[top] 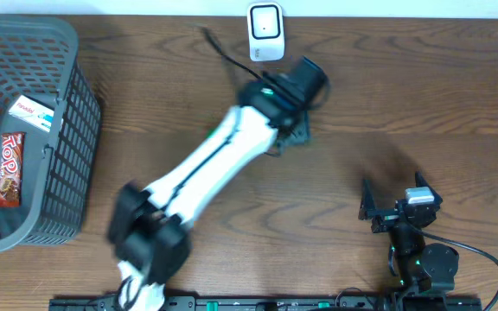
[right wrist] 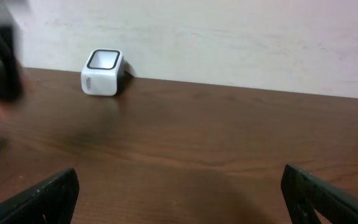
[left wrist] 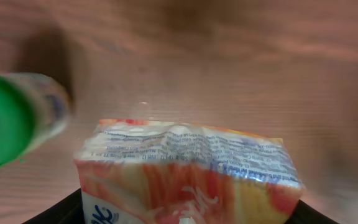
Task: Scan the item barcode
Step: 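Move the orange box past the scanner and place it on the table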
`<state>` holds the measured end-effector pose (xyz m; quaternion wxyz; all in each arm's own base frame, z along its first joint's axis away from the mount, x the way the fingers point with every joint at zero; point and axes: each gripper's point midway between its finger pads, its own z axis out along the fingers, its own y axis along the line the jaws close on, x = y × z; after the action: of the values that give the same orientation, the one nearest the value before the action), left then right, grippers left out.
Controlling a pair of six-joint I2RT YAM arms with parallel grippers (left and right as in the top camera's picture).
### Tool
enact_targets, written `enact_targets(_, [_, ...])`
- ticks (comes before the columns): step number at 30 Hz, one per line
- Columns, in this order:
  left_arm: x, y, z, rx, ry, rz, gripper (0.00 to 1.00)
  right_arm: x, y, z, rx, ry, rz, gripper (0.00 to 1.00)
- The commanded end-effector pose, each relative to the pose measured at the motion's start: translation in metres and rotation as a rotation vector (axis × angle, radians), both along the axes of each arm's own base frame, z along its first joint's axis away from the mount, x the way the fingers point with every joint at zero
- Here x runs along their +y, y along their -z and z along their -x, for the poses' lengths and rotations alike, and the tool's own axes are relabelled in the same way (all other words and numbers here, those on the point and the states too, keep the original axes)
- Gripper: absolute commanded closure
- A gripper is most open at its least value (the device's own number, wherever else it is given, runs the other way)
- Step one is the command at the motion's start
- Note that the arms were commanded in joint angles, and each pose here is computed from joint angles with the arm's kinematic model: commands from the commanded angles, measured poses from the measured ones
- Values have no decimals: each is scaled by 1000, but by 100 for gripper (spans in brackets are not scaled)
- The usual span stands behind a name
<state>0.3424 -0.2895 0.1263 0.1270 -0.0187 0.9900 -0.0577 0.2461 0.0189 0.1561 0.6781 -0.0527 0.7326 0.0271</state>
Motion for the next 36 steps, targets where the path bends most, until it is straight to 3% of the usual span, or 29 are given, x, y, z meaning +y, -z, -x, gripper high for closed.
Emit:
enact_targets(1, [0, 53, 2, 72, -27, -97, 31, 2, 0, 0, -1, -8, 12, 1])
enact_targets(5, [-1, 104, 13, 157, -18, -179, 30, 2, 0, 0, -1, -8, 12, 1])
enact_targets(9, [-1, 102, 10, 150, -4, -180, 7, 2, 0, 0, -1, -8, 12, 1])
enact_targets(11, [-3, 82, -1, 110, 40, -154, 5, 2, 0, 0, -1, -8, 12, 1])
enact_targets(14, [-2, 21, -22, 1, 77, -79, 5, 2, 0, 0, -1, -8, 12, 1])
enact_targets(17, [45, -162, -47, -374, 111, 89, 5, 2, 0, 0, -1, -8, 12, 1])
enact_targets(19, [99, -228, -48, -535, 1, 102, 5, 2, 0, 0, -1, -8, 12, 1])
enact_targets(20, [149, -265, -43, -629, -110, 100, 5, 2, 0, 0, -1, -8, 12, 1])
enact_targets(23, [240, -298, -27, -704, -314, 63, 5, 2, 0, 0, -1, -8, 12, 1])
enact_targets(24, [296, -305, -13, -714, -454, 13, 5, 2, 0, 0, -1, -8, 12, 1])
enact_targets(29, [417, -296, 25, -672, -850, -64, 5, 2, 0, 0, -1, -8, 12, 1])
enact_targets(36, [488, -244, 19, -515, -1050, -65, 5, 2, 0, 0, -1, -8, 12, 1])
